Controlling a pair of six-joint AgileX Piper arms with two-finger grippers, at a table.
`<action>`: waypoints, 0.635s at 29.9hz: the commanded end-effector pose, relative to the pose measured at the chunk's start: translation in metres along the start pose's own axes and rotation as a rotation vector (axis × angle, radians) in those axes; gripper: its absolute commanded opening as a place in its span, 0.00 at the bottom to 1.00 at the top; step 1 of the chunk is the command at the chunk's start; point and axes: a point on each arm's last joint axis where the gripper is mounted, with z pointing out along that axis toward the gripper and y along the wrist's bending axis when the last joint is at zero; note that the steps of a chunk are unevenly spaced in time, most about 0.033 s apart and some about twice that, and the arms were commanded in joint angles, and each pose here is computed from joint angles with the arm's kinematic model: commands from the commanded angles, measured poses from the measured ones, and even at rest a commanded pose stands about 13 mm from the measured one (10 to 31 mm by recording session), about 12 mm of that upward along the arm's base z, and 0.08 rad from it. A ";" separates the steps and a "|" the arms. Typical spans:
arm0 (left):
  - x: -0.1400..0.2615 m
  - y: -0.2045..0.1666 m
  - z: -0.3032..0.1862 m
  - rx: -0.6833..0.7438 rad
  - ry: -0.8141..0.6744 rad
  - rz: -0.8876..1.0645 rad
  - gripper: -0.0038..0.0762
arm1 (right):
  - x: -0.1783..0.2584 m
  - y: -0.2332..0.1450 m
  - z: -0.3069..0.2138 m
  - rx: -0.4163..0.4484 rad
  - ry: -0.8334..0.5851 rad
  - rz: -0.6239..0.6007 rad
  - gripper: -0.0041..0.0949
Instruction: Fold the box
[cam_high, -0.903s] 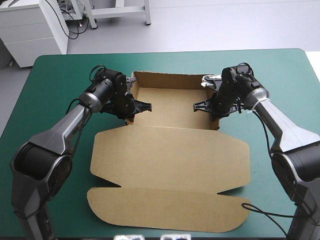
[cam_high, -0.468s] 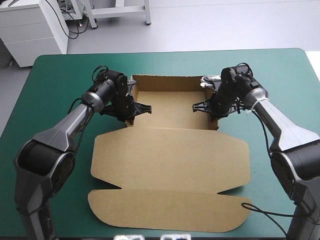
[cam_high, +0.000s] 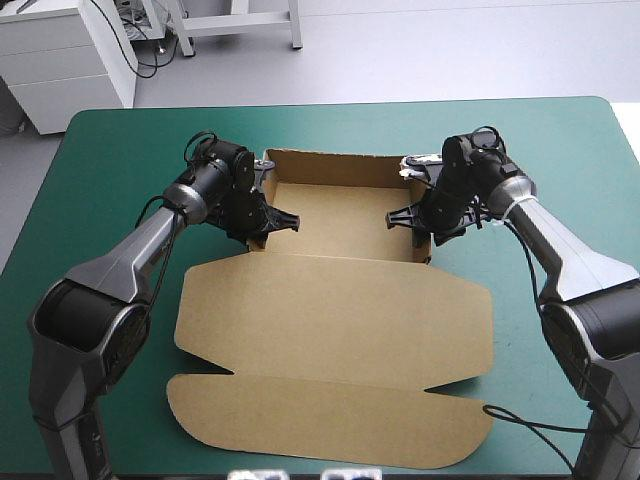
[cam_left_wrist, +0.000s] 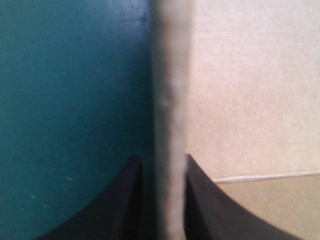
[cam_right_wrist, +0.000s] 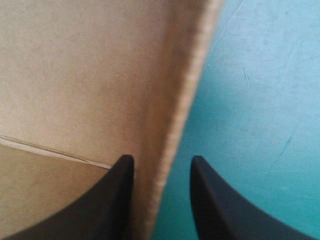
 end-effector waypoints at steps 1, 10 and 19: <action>0.004 0.006 -0.029 -0.028 -0.019 0.007 0.42 | 0.003 -0.003 -0.023 0.002 -0.026 -0.012 0.67; -0.001 0.004 -0.040 -0.018 -0.059 0.006 0.54 | -0.002 -0.003 -0.029 0.002 -0.075 -0.015 0.84; -0.022 -0.001 -0.103 0.039 -0.287 0.004 0.53 | -0.022 0.006 -0.082 -0.027 -0.253 -0.014 0.84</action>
